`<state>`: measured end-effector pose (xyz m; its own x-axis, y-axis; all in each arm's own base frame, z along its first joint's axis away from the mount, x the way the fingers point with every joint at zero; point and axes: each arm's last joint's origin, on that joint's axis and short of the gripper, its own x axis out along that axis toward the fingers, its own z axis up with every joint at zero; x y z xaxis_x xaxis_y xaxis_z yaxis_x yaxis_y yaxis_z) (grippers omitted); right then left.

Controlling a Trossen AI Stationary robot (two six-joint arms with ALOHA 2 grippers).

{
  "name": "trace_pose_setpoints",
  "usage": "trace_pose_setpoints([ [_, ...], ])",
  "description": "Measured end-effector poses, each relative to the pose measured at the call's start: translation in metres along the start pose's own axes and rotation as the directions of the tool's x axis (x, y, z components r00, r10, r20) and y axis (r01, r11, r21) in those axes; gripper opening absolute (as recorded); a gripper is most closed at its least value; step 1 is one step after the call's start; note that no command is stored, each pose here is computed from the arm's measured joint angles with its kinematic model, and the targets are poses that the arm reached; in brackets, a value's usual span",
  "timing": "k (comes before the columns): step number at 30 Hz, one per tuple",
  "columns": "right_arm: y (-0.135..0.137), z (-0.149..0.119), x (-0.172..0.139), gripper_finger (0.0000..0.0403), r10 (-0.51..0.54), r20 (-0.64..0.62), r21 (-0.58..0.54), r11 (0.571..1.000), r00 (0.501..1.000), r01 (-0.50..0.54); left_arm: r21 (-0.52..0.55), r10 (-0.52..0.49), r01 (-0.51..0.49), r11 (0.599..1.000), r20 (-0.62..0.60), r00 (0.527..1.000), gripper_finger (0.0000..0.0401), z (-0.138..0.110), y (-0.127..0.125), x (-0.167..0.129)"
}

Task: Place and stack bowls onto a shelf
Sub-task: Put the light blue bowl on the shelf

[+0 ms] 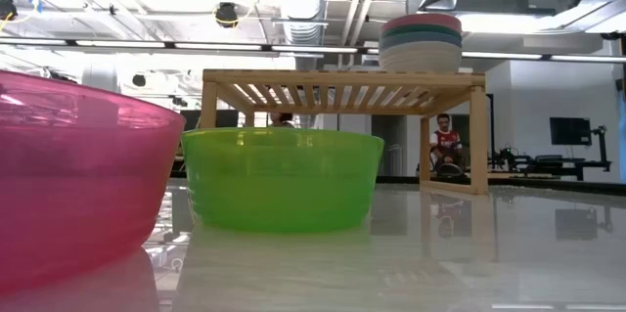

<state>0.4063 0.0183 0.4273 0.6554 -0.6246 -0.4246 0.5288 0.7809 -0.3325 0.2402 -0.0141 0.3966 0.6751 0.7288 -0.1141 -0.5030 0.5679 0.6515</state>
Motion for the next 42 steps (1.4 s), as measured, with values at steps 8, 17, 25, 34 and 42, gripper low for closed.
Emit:
trace_pose_setpoints([
  [8, -0.001, -0.002, 0.003, 0.0025, -0.003, -0.015, -0.012, 1.0, 1.0, 0.003, -0.029, -0.062, 0.064, 0.998, 0.053, 0.997, 0.0025, 0.003, 0.0, -0.001],
  [17, -0.002, -0.002, 0.006, 0.0024, 0.048, -0.025, -0.036, 0.998, 0.999, -0.049, -0.055, -0.085, 0.092, 0.994, 0.116, 0.99, 0.0118, 0.008, 0.002, 0.0],
  [25, -0.019, 0.0, 0.021, 0.0024, 0.062, -0.033, -0.067, 0.996, 0.997, -0.065, -0.082, 0.062, -0.056, 0.995, 0.079, 0.995, 0.0233, 0.017, 0.029, -0.011],
  [34, -0.077, 0.002, 0.063, 0.0024, 0.139, -0.02, 0.069, 0.988, 0.99, -0.138, -0.165, 0.231, -0.231, 0.959, -0.019, 0.973, 0.0265, 0.012, 0.062, -0.028],
  [42, -0.102, -0.007, 0.096, 0.0024, 0.313, -0.036, 0.272, 0.917, 0.949, -0.292, -0.302, 0.24, -0.235, 0.924, -0.021, 0.971, 0.0265, 0.002, 0.082, -0.044],
])
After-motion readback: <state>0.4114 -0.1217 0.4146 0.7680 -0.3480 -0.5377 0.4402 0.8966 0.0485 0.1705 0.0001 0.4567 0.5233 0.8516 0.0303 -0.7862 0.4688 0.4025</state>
